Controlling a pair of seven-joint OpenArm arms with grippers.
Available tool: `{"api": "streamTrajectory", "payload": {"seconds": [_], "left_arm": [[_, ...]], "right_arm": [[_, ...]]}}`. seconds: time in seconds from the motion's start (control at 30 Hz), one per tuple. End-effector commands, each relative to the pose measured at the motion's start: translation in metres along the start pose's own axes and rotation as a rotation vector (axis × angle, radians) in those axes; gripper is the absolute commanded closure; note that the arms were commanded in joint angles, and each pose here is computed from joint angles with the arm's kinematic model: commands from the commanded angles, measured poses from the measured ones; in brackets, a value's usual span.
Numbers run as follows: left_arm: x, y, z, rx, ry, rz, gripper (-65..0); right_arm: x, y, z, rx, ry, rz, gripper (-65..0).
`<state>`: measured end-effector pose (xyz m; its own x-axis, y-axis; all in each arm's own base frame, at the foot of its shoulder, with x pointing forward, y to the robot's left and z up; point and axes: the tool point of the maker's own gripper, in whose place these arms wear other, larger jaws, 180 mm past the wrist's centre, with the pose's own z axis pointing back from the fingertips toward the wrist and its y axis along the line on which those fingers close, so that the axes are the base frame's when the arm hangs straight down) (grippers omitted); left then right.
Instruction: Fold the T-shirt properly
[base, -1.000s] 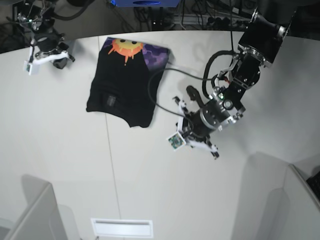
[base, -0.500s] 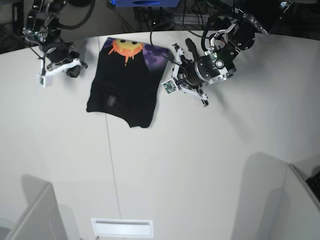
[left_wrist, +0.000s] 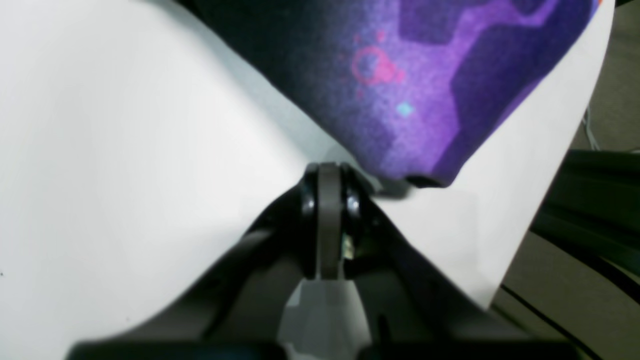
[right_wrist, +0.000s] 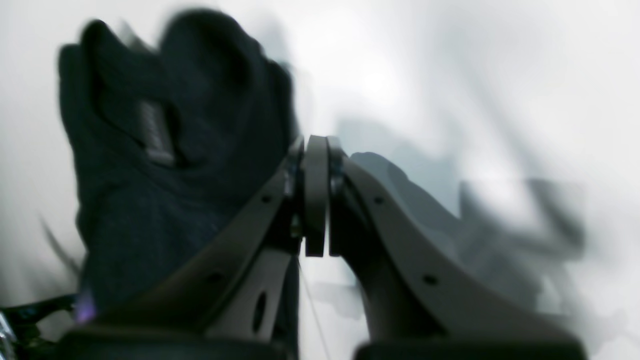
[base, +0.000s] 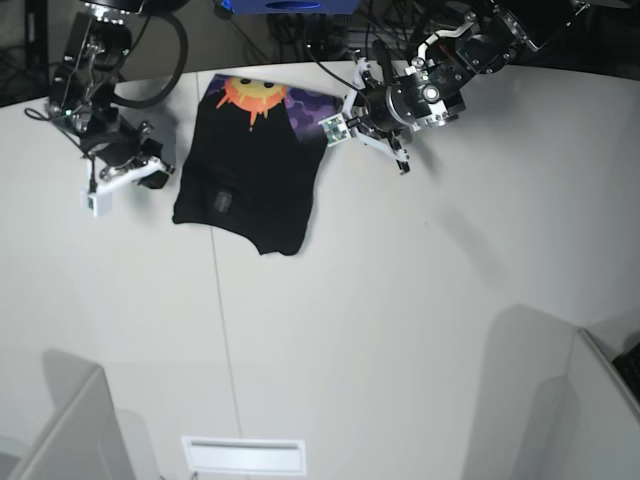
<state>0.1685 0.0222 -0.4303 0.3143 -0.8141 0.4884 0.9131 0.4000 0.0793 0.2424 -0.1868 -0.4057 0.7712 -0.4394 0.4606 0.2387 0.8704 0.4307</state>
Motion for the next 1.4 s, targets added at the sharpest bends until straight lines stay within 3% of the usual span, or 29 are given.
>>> {"api": "streamTrajectory", "payload": {"seconds": [0.0, 0.23, 0.43, 0.6, 0.73, 0.9, 0.97, 1.17, 1.37], "left_arm": [[0.008, -0.005, 0.003, -0.016, -0.028, -0.006, 0.0], [0.029, -0.023, 0.004, -0.044, -0.087, 0.017, 0.0], [0.026, -0.019, 0.005, -0.036, -0.082, 0.023, 0.0], [0.027, 0.016, 0.027, 0.072, -0.121, 0.088, 0.0], [0.004, 0.058, 0.047, 0.198, -0.103, 0.183, 0.0], [-0.02, 0.082, 0.064, 0.287, -0.103, 0.262, 0.0], [-0.02, 0.089, 0.072, 0.327, -0.182, 0.281, 0.0], [0.014, 0.092, 0.102, 0.386, -0.564, 0.251, 0.0], [0.029, 0.084, 0.119, 0.397, -0.771, 0.237, 0.0]], "right_arm": [[0.012, 0.004, 0.001, 0.012, -0.024, 0.011, 0.0], [0.005, 0.043, -0.028, 0.096, 0.063, 0.066, 0.0], [0.011, 0.048, -0.033, 0.106, 0.041, 0.071, 0.0], [0.025, 0.042, -0.021, 0.087, 0.0, 0.11, 0.0], [0.036, 0.05, 0.005, 0.09, -0.07, 0.173, 0.0], [0.038, 0.047, 0.034, 0.07, -0.143, 0.202, 0.0], [0.031, 0.043, 0.042, 0.063, -0.173, 0.207, 0.0], [0.009, 0.035, 0.055, 0.076, -0.255, 0.286, 0.0], [-0.001, 0.027, 0.075, 0.067, -0.404, 0.34, 0.0]]}}
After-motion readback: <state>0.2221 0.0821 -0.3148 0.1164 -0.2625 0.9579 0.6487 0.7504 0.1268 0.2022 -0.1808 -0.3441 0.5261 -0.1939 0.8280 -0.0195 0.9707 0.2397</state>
